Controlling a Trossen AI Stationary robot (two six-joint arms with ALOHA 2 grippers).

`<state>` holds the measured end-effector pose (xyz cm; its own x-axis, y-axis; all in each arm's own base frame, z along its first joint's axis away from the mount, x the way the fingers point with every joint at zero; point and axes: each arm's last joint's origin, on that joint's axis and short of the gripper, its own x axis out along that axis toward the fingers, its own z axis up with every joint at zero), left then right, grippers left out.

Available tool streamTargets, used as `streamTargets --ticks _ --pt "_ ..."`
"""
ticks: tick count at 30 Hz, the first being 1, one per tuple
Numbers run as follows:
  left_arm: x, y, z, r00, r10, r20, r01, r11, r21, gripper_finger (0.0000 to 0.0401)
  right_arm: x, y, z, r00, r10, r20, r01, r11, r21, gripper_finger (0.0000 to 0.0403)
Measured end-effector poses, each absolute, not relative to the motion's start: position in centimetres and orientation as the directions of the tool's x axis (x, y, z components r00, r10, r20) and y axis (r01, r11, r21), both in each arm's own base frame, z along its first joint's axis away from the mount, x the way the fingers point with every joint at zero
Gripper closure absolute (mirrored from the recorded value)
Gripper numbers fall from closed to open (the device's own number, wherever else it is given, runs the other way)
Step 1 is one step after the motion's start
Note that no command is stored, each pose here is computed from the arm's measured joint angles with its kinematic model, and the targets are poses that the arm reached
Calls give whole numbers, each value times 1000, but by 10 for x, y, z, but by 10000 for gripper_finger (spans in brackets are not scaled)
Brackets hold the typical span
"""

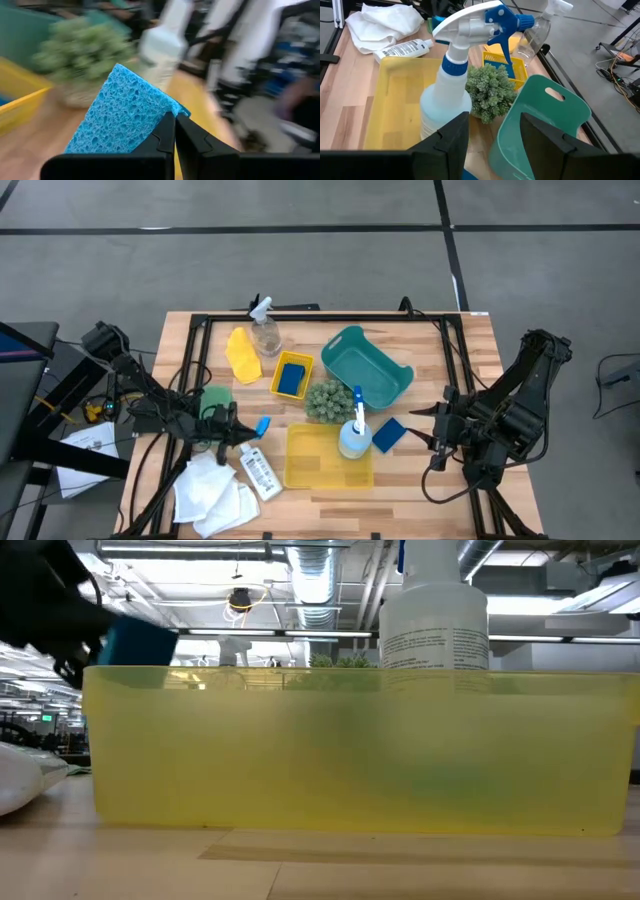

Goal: Pick & Place Kitchen Items
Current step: Put the blue sponge into the top yellow bin

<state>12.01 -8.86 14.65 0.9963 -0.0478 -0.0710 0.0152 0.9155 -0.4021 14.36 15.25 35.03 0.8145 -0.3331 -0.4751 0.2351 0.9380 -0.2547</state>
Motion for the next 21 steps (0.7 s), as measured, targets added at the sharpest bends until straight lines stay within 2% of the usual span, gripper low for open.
streamTargets --ticks 4,10,17,21 --pt "121 -93 152 968 -248 -29 216 888 -406 401 143 153 350 814 -333 -476 234 938 -257 235" --pt "120 -99 161 847 -527 67 511 773 -377 401 143 153 350 814 -332 -476 232 938 -258 235" --pt "124 -102 172 766 -631 118 627 697 -348 401 143 153 350 814 -332 -476 236 939 -252 235" --pt "131 -110 169 749 -660 61 612 653 -447 401 143 153 350 815 -331 -476 238 940 -246 235"
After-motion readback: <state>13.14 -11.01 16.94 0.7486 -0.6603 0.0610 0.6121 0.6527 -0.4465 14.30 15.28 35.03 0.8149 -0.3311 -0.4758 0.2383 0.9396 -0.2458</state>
